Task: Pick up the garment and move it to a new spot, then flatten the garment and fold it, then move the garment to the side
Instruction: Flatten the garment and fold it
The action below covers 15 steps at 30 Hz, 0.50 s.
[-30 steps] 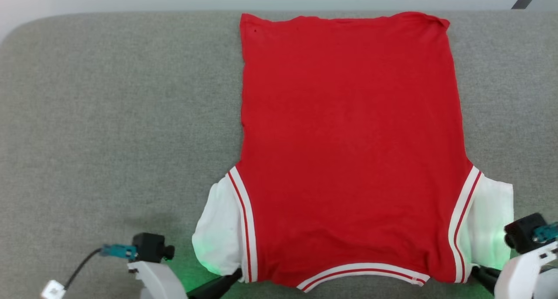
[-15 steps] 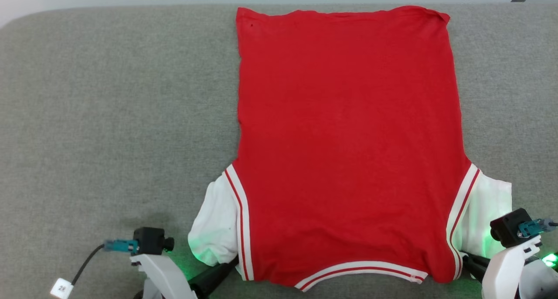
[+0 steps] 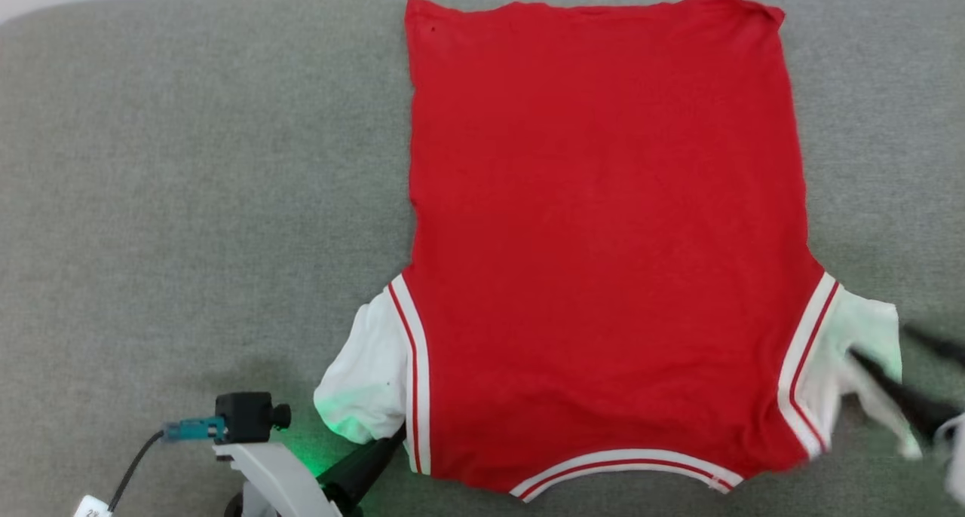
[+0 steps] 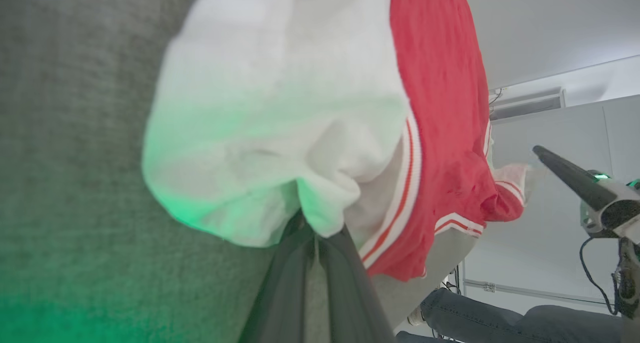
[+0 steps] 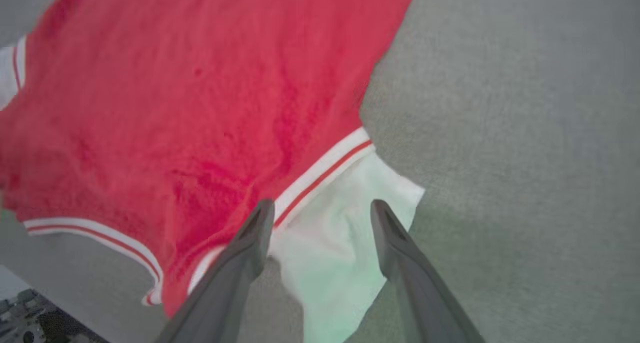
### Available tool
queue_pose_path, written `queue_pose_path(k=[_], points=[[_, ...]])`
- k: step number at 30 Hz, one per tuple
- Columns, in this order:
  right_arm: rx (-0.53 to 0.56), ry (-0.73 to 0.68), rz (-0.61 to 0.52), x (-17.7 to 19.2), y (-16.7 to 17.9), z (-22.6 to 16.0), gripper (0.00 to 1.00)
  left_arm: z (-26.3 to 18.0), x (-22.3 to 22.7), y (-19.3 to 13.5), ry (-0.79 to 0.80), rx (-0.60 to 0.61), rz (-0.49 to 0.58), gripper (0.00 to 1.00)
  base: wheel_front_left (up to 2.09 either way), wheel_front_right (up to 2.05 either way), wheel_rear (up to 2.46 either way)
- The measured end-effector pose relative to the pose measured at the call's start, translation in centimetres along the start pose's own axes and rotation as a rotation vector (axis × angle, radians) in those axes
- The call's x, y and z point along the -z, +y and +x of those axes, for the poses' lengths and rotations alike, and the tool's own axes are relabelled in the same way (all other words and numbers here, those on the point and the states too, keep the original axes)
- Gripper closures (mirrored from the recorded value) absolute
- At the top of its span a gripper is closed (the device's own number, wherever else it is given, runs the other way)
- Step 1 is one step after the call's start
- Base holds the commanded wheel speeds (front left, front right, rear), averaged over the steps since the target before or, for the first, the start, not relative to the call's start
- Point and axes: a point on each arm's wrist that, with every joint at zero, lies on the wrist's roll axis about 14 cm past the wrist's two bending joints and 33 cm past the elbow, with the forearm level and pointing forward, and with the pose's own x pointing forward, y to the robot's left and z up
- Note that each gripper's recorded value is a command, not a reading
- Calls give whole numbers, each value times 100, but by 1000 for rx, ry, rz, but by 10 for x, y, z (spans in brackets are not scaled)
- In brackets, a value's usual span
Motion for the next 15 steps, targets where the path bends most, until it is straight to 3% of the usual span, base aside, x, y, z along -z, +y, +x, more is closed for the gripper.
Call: queue_pose_path(k=[6,7,15], points=[[51,-110,-20,-59,-24,5,0,0,-3,-5,-13,17,14,100,0,0,0],[65,-142,-12,-82,-33,18,0,1,-4,-6,-14,21,19,100,0,0,0],[128,-99,-24,-139,-58,86,0,9,-10,-7,-8,28,26,100,0,0,0]])
